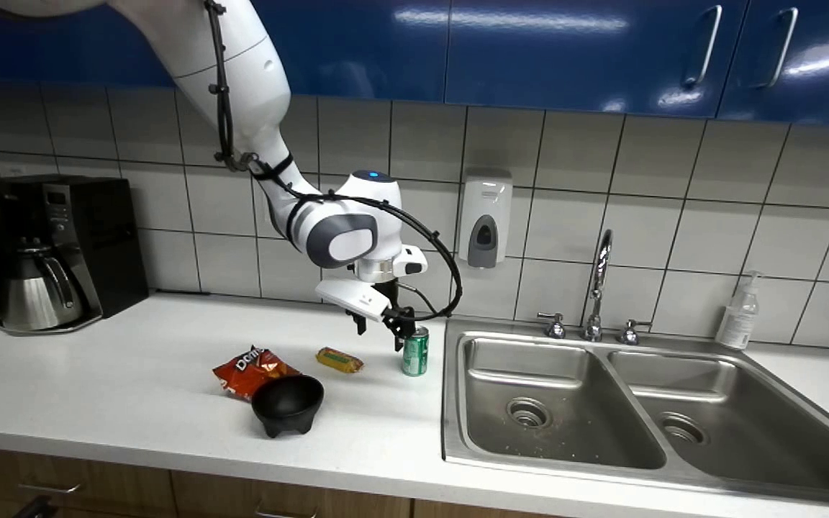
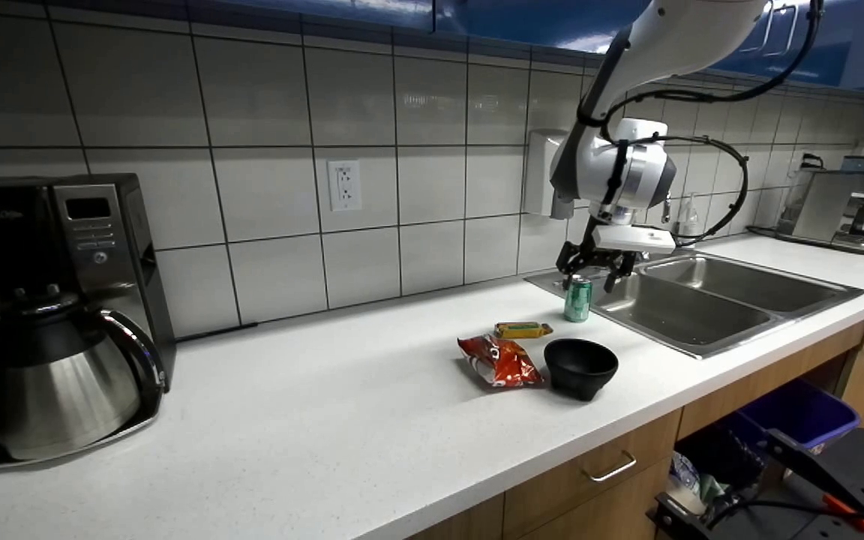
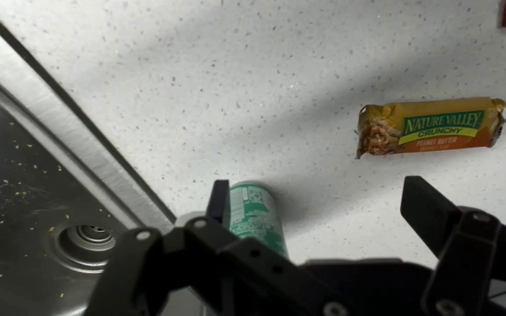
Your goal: Put the green can in the black bowl.
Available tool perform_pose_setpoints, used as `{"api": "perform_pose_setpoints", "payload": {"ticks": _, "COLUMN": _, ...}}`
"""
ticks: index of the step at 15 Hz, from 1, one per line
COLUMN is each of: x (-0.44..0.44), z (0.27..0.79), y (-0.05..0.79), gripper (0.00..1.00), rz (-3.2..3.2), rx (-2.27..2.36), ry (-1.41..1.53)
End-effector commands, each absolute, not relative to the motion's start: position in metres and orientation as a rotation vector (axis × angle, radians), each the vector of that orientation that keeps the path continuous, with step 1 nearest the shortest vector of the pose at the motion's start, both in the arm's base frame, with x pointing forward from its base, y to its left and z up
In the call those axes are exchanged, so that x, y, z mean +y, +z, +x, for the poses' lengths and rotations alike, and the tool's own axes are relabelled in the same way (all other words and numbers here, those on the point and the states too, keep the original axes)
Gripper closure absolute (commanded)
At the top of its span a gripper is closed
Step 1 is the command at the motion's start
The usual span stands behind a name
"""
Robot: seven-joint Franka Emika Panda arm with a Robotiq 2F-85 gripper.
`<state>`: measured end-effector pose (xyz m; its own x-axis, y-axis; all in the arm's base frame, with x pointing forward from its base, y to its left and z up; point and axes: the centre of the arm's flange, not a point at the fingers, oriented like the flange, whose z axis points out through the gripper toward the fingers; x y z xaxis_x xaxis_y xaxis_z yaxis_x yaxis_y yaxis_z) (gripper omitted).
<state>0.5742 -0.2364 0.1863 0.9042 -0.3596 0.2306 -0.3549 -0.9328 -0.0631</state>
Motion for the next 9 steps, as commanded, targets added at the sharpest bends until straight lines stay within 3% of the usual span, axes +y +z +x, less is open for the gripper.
{"api": "perform_pose_setpoints", "payload": {"ticks": 1, "x": -0.260, "z": 0.602, "y": 0.183, "gripper": 0.00, "rz": -3.036, "rx": 0.634, "ry": -0.362}}
{"api": "perform_pose_setpoints", "payload": {"ticks": 9, "x": -0.282, "z": 0.619, "y": 0.172, "gripper": 0.00, "rz": -3.038, "rx": 0.711, "ry": -0.365}}
